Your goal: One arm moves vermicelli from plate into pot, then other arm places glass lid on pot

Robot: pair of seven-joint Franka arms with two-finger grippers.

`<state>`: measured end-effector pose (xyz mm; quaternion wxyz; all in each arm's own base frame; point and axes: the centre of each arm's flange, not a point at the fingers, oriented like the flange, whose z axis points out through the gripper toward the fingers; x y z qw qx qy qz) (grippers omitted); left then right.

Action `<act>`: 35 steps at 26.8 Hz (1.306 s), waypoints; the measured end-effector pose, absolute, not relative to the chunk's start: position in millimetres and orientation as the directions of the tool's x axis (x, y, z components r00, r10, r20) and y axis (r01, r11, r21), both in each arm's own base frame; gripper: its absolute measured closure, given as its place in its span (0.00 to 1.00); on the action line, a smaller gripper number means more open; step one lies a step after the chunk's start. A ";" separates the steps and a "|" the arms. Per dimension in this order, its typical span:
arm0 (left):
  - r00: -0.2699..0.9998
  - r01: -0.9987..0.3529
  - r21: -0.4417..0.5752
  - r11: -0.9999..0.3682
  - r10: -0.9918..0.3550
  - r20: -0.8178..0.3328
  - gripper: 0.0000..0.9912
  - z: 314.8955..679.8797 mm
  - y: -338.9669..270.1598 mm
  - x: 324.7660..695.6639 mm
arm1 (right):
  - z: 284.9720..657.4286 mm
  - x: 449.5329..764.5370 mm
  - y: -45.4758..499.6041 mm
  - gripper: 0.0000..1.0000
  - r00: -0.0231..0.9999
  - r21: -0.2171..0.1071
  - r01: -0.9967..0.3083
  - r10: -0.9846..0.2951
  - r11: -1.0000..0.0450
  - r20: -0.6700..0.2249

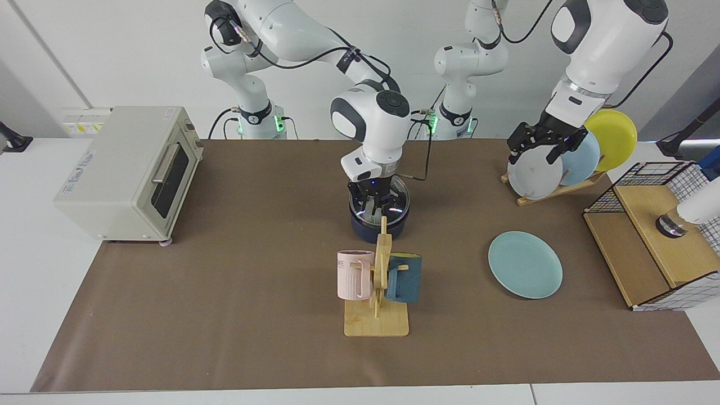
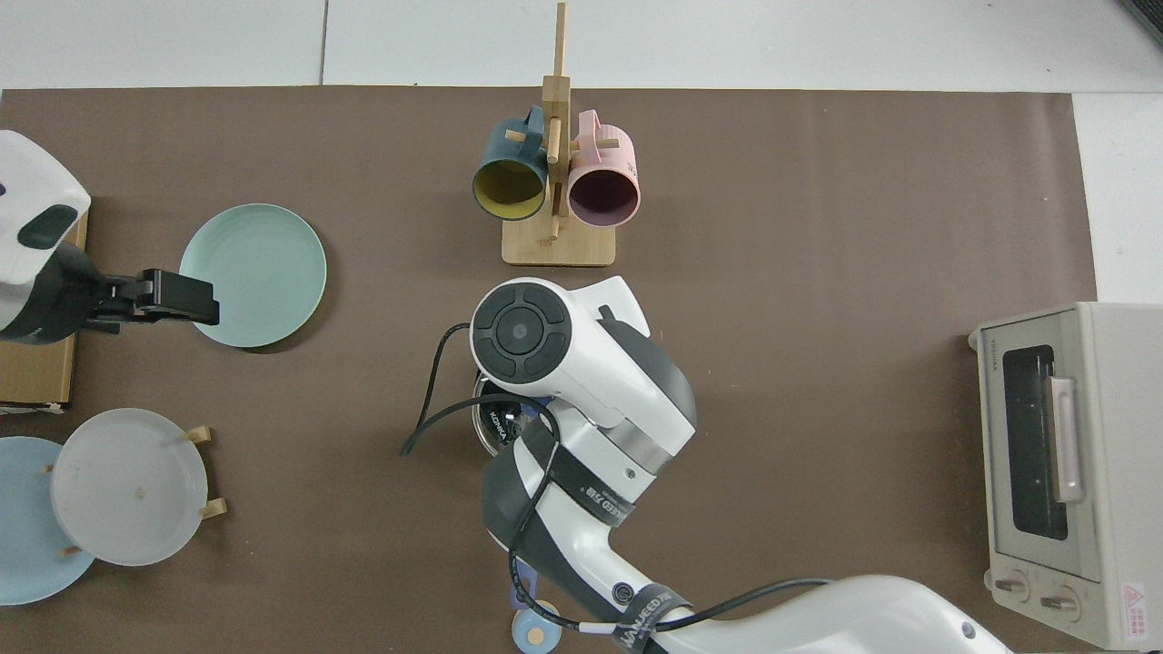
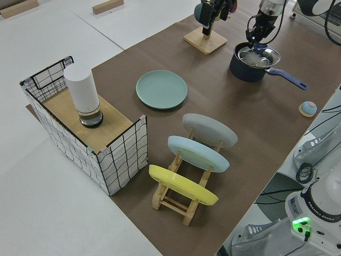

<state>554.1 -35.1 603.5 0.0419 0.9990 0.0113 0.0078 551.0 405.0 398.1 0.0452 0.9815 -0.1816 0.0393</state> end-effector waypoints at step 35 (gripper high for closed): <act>1.000 0.022 0.084 -0.996 0.023 0.015 0.00 603.5 -35.1 554.1 | 601.1 602.7 160.2 0.00 0.996 0.067 0.042 0.047 -0.997 0.075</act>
